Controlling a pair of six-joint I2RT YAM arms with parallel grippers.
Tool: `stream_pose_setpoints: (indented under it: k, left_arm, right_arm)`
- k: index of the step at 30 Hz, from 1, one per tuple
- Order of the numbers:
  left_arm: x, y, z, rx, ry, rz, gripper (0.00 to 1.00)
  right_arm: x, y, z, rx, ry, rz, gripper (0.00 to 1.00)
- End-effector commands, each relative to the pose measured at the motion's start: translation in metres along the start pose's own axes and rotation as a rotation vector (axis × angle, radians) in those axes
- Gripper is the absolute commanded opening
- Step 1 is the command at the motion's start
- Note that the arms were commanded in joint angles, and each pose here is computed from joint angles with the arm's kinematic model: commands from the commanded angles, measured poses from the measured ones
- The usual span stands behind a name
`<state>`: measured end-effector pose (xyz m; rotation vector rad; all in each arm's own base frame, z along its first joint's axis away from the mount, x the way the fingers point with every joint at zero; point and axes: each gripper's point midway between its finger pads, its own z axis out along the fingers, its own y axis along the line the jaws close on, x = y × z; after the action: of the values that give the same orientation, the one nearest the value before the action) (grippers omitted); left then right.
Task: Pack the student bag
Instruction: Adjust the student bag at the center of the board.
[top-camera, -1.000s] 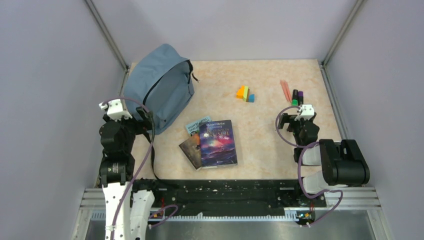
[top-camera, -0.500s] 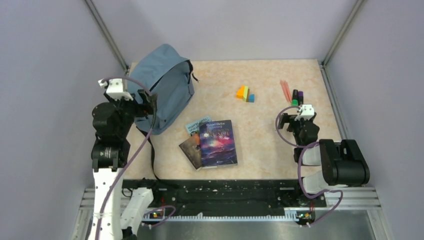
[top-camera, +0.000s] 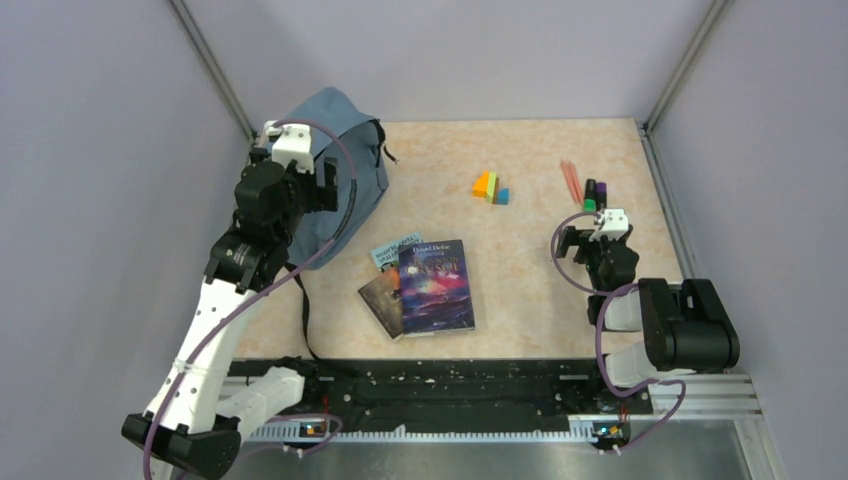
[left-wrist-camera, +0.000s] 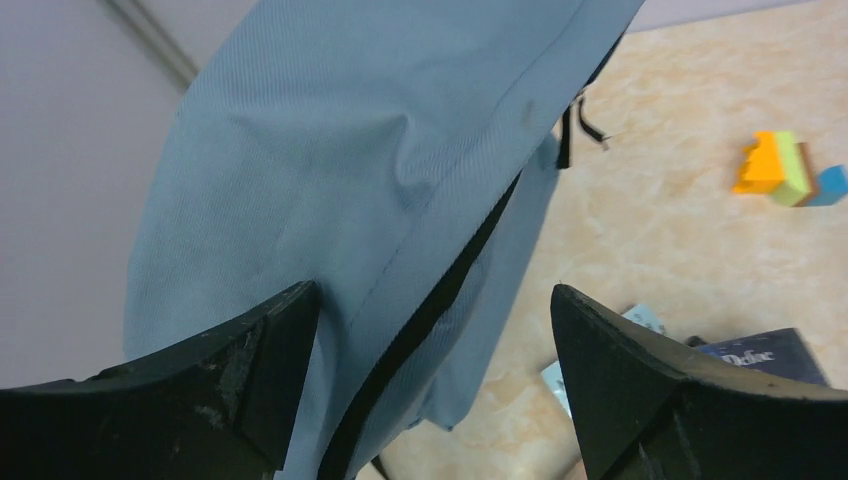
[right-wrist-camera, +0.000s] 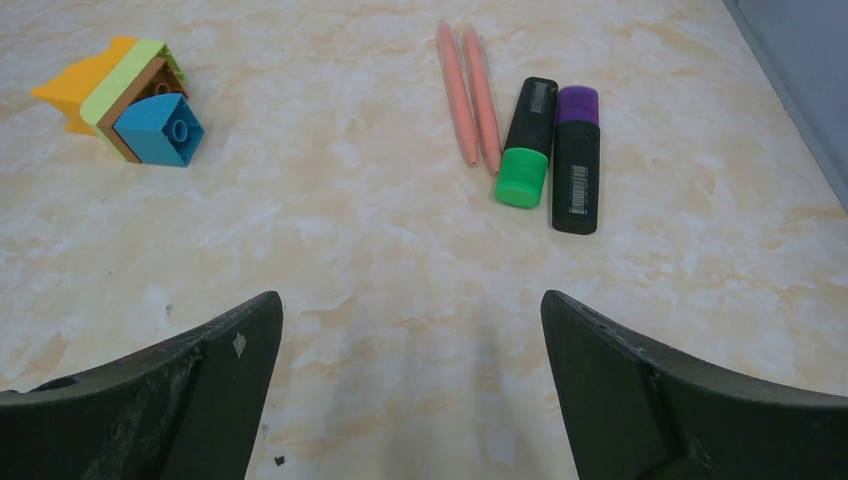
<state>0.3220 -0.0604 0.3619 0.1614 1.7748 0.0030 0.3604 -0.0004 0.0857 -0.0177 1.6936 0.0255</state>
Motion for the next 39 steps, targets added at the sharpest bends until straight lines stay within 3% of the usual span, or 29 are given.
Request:
stream_pose_setpoints:
  k: [1, 3, 10, 16, 22, 27, 31, 34, 39]
  left_arm:
    - [0.002, 0.026, -0.006, -0.139, -0.035, 0.054, 0.91]
    - [0.004, 0.023, -0.005, -0.127, -0.046, 0.053, 0.88]
    - [0.005, 0.02, -0.005, -0.112, -0.058, 0.052, 0.59]
    - [0.001, 0.019, -0.006, -0.104, -0.074, 0.041, 0.33]
    - [-0.011, 0.019, -0.013, -0.099, -0.109, 0.01, 0.0]
    - [-0.013, 0.017, -0.019, -0.081, -0.137, 0.0, 0.0]
    - [-0.012, 0.011, -0.024, -0.039, -0.169, -0.004, 0.0]
    - [-0.017, 0.006, -0.031, -0.007, -0.206, -0.009, 0.0]
    - [-0.016, 0.002, -0.033, 0.02, -0.223, -0.023, 0.0]
  right_arm:
    - [-0.02, 0.001, 0.003, -0.015, -0.071, -0.012, 0.99]
    - [-0.02, 0.001, 0.004, -0.015, -0.072, -0.011, 0.99]
    - [-0.019, 0.001, 0.003, -0.015, -0.071, -0.012, 0.99]
    - [-0.02, 0.001, 0.004, -0.014, -0.071, -0.012, 0.99]
    - [-0.022, 0.001, 0.004, 0.005, -0.07, -0.013, 0.99]
    - [-0.046, -0.018, 0.005, 0.133, -0.029, 0.038, 0.99]
    - [-0.09, -0.022, -0.007, 0.192, -0.106, 0.209, 0.99]
    - [-0.123, -0.007, -0.017, 0.127, -0.148, 0.361, 0.99]
    - [-0.166, 0.044, -0.033, -0.175, -0.226, 0.388, 0.99]
